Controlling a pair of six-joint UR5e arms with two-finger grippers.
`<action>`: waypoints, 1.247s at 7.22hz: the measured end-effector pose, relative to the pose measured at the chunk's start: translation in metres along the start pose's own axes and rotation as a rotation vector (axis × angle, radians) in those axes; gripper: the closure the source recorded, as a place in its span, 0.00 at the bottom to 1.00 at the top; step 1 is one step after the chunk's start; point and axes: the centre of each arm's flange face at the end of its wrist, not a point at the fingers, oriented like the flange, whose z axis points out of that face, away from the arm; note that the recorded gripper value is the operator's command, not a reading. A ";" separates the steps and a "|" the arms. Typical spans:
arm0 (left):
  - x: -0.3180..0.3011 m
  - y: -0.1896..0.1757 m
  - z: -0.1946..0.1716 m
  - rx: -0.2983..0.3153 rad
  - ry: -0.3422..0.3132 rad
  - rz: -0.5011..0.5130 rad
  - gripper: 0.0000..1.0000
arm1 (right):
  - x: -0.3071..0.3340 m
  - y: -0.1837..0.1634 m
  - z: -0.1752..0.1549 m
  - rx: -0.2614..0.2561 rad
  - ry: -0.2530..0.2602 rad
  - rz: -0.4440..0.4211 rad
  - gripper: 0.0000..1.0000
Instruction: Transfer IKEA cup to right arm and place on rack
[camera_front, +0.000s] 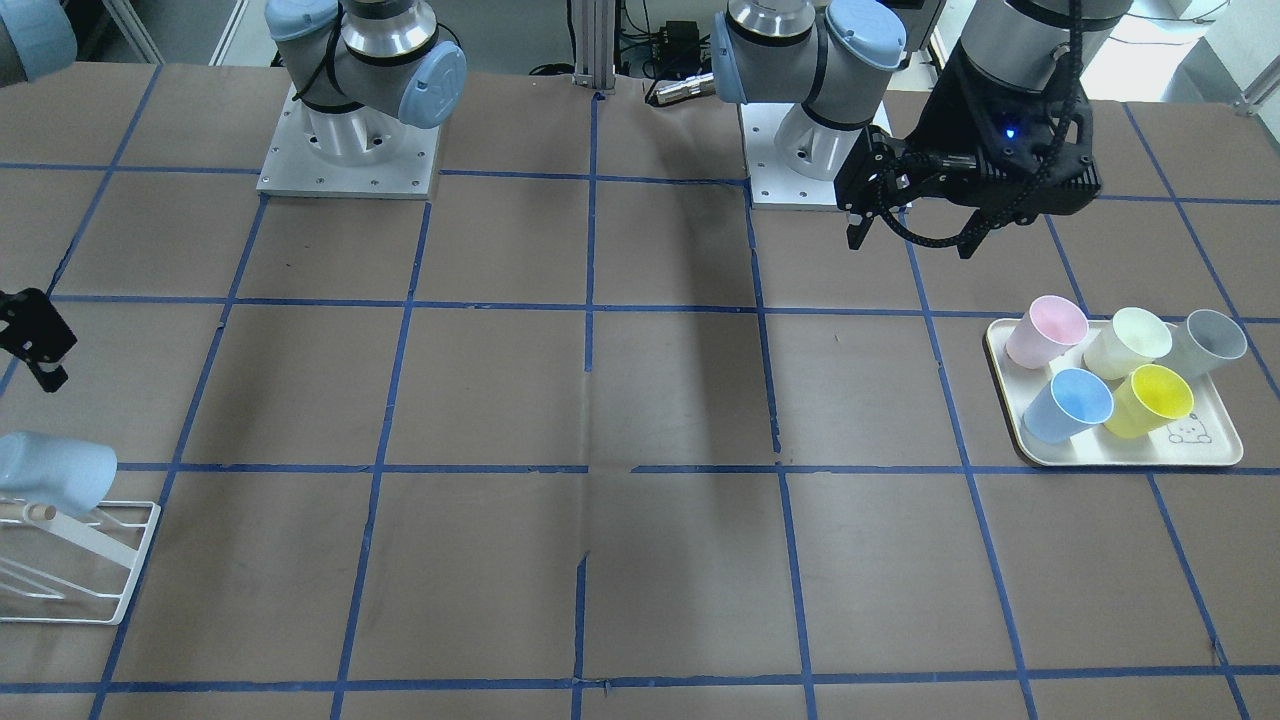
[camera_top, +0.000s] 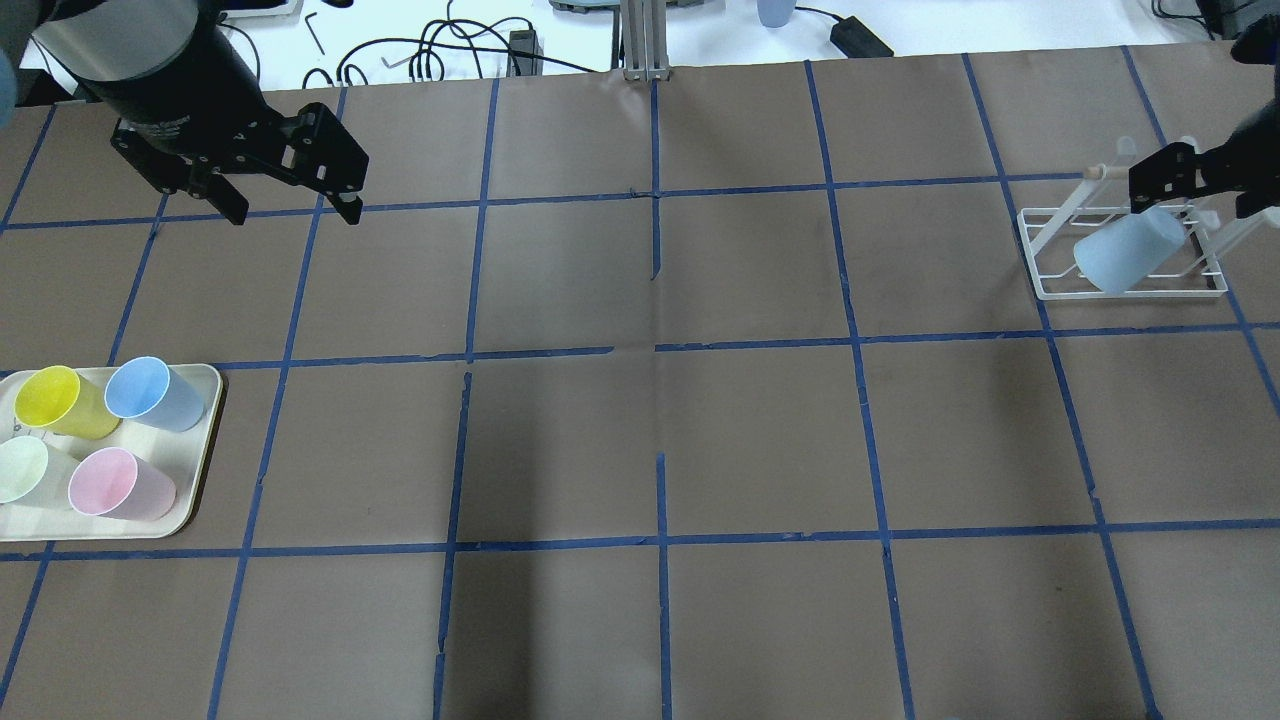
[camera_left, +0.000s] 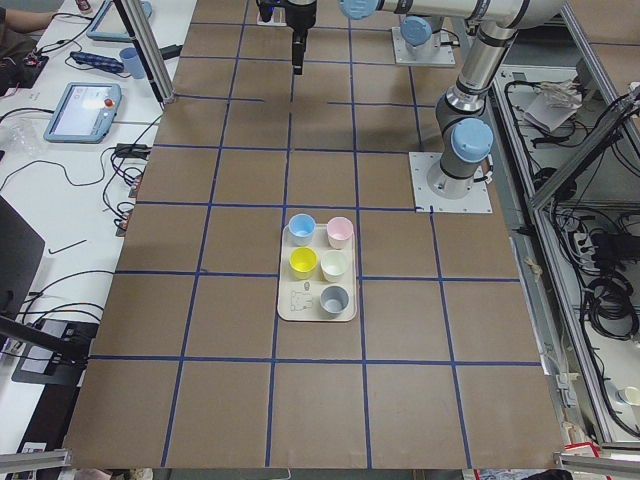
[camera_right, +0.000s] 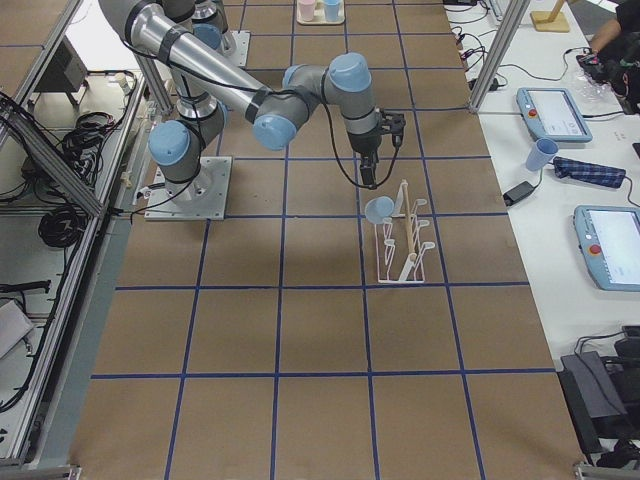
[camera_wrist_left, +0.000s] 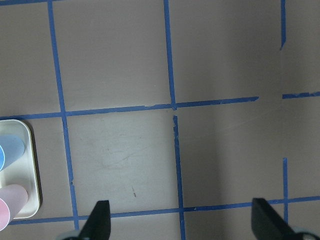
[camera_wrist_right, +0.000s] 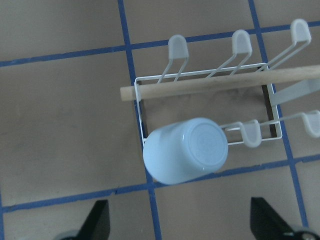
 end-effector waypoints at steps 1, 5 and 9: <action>-0.001 0.000 0.000 0.001 0.000 0.001 0.00 | -0.010 0.010 -0.020 -0.039 -0.015 -0.007 0.00; -0.008 -0.002 -0.006 0.008 -0.011 -0.006 0.00 | -0.074 -0.004 -0.087 -0.120 -0.005 -0.062 0.00; -0.014 -0.002 -0.005 0.007 -0.014 -0.015 0.00 | -0.209 -0.007 -0.129 -0.166 -0.031 -0.067 0.00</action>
